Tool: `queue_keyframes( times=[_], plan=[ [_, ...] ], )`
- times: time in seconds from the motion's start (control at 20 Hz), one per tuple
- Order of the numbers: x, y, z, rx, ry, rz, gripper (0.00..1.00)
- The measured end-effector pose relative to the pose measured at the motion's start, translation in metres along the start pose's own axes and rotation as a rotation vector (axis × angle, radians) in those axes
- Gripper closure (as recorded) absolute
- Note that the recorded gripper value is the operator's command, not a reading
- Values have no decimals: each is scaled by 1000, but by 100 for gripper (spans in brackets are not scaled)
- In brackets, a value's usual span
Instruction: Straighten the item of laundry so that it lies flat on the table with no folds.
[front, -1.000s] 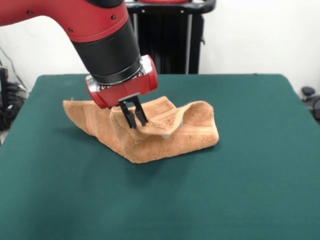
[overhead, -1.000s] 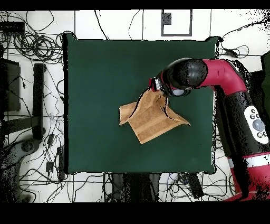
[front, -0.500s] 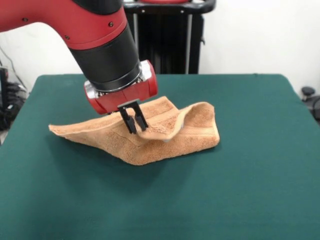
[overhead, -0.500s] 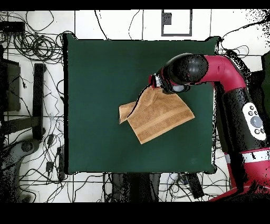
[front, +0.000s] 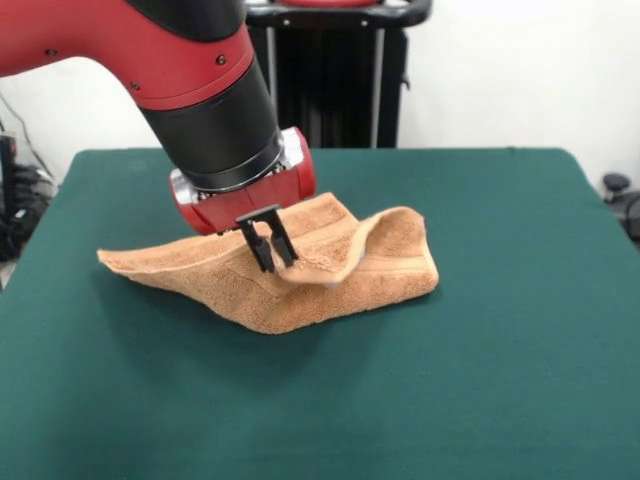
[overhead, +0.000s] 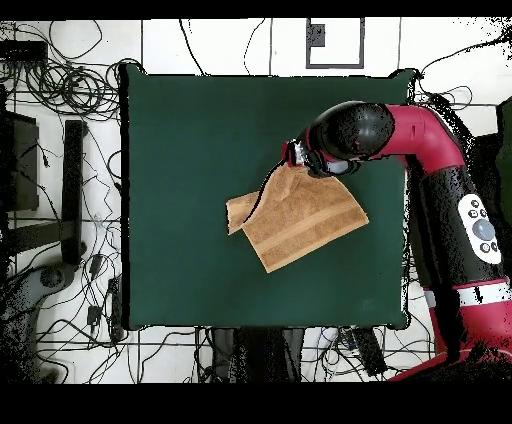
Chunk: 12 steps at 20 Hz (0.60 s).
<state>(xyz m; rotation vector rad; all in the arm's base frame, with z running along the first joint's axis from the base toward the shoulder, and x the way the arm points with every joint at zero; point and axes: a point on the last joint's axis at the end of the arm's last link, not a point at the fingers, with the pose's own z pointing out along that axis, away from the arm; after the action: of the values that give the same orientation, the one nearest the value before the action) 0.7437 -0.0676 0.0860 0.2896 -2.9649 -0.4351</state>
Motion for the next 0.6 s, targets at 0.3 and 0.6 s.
queue_keyframes(
  times=[0.3,0.6],
  plan=[
    [0,0,0,0,-1,1,100],
    [-3,-4,-2,0,-8,8,100]
  ],
)
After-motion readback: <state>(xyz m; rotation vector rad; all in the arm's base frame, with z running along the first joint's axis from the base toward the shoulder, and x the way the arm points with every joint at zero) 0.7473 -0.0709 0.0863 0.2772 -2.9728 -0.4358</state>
